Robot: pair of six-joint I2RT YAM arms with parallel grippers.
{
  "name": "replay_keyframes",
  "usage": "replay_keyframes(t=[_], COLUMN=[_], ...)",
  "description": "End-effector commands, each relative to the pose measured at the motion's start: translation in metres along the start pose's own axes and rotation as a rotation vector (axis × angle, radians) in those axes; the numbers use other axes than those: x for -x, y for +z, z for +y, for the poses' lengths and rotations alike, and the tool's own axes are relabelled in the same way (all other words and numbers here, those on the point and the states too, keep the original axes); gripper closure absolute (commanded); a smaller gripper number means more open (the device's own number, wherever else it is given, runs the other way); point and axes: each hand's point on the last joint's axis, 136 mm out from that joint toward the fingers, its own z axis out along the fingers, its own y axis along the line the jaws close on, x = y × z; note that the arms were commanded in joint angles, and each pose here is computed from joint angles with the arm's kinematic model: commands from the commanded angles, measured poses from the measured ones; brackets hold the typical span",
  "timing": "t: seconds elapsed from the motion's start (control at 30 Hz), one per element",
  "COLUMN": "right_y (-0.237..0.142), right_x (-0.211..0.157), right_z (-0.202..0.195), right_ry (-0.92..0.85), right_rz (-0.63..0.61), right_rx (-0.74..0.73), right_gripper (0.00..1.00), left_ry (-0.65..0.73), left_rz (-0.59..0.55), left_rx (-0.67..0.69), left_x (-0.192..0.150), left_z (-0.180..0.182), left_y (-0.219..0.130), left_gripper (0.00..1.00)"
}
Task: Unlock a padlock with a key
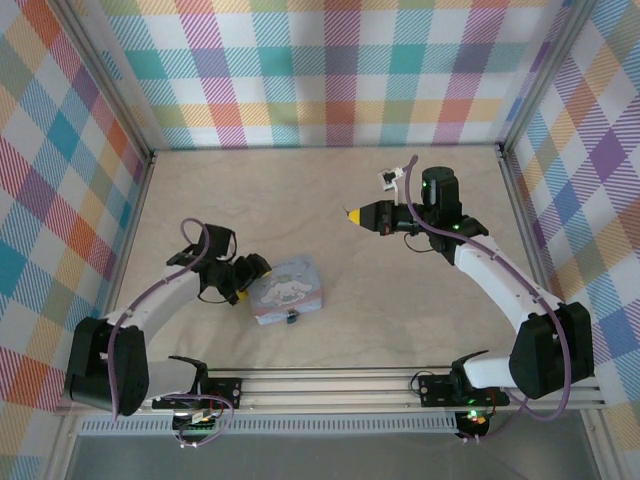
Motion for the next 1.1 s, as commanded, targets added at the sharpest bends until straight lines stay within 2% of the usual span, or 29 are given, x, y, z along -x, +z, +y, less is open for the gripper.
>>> replay_keyframes(t=[0.0, 0.33, 0.7, 0.93, 1.07], right_y=[0.0, -0.007, -0.008, -0.005, 0.001], right_x=[0.003, -0.006, -0.028, -0.034, -0.038], right_z=[0.006, 0.004, -0.011, -0.022, -0.03], right_ry=[-0.032, -0.032, 0.026, 0.049, 0.081], right_rz=[0.009, 0.022, 0.044, 0.056, 0.068], right_rx=[0.004, -0.045, -0.079, -0.1, -0.1], right_gripper=[0.98, 0.98, 0.98, 0.98, 0.98], left_ry=[0.083, 0.227, 0.348, 0.412, 0.465], left_rz=[-0.016, 0.05, 0.086, 0.073, 0.011], left_rx=[-0.049, -0.034, -0.057, -0.05, -0.028], left_x=[0.011, 0.033, 0.07, 0.081, 0.093], left_z=[-0.031, -0.091, -0.159, -0.182, -0.191], left_y=[0.005, 0.053, 0.099, 0.108, 0.094], left_gripper=[0.29, 0.33, 0.29, 0.26, 0.24])
